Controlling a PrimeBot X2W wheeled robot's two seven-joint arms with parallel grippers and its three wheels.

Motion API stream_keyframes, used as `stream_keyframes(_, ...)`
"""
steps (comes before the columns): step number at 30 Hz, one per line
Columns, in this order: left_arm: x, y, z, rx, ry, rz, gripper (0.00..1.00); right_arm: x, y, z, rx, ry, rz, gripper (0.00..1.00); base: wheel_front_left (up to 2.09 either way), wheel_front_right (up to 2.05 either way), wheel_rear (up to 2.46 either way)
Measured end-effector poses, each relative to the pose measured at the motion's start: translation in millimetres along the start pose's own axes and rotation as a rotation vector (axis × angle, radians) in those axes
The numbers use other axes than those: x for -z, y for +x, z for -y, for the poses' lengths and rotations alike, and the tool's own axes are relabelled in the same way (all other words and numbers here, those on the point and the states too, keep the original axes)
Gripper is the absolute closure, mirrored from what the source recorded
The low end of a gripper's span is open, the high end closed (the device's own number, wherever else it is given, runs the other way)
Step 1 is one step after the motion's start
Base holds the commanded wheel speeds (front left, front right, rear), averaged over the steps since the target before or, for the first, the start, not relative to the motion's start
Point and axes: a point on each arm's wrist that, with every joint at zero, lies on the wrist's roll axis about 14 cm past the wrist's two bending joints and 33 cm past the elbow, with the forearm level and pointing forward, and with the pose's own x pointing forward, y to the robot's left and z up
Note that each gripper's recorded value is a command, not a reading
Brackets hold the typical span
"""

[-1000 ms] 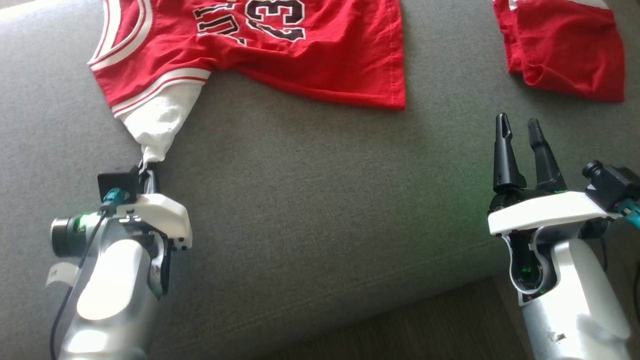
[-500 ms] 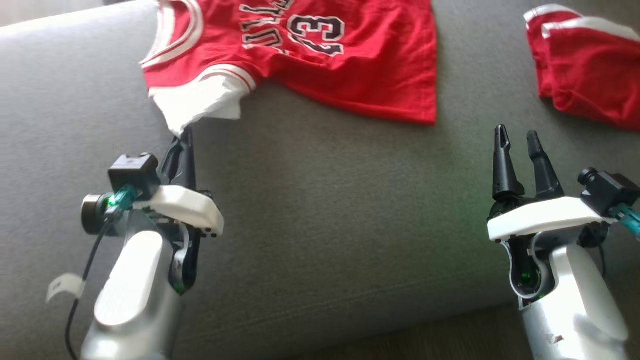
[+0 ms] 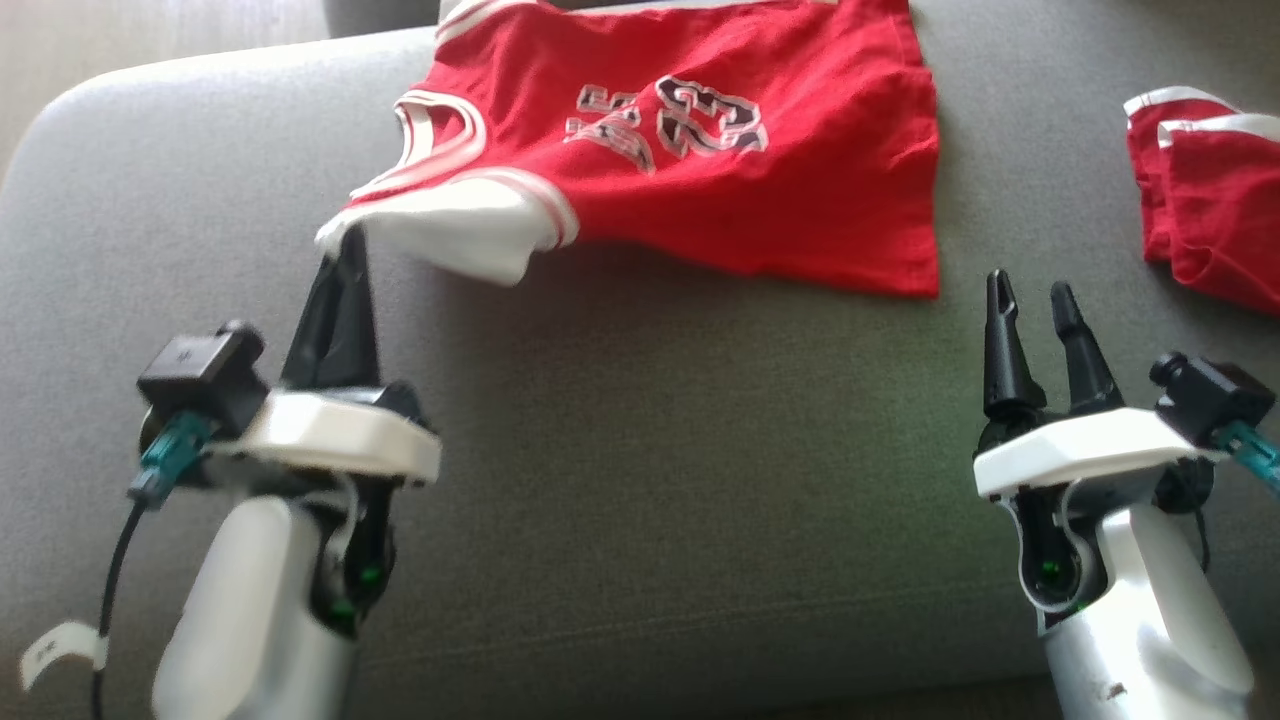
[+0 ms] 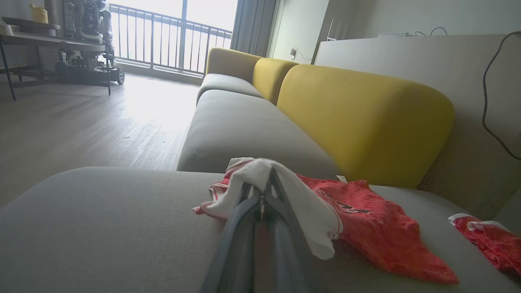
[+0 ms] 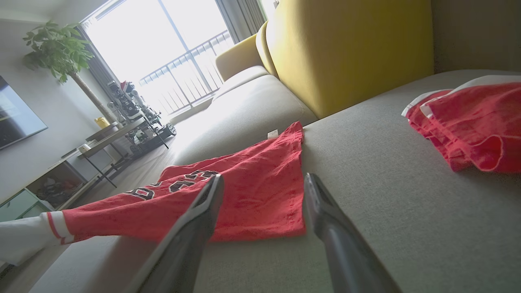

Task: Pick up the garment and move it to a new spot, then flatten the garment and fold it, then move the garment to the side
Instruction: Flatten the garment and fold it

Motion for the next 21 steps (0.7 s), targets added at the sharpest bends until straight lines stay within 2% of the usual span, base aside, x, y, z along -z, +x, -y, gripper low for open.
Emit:
stream_keyframes(4,19.5,-19.8,-23.3,-0.053,0.045,-0.11,1.0,4.3,-2.1,-3.0,-0.007,0.002,-0.013,0.0,0.0,0.0,0.0)
stream_keyframes(11,78.4,-52.8,-39.1,-0.041,0.18,-0.353,1.0,16.1,-5.3,3.3,0.012,-0.002,-0.052,0.0,0.0,0.0,0.0)
stream_keyframes(15,87.1,-55.6,-44.1,-0.058,0.194,-0.361,1.0,28.3,-8.8,14.5,0.047,-0.002,-0.099,0.0,0.0,0.0,0.0)
stream_keyframes(18,85.4,-53.8,-42.7,-0.069,0.168,-0.331,1.0,39.5,-9.5,28.9,0.106,0.054,-0.133,0.0,0.0,0.0,0.0)
stream_keyframes(21,79.8,-48.8,-39.7,-0.082,0.129,-0.291,1.0,49.7,1.1,27.6,0.117,0.089,-0.17,0.0,0.0,0.0,0.0)
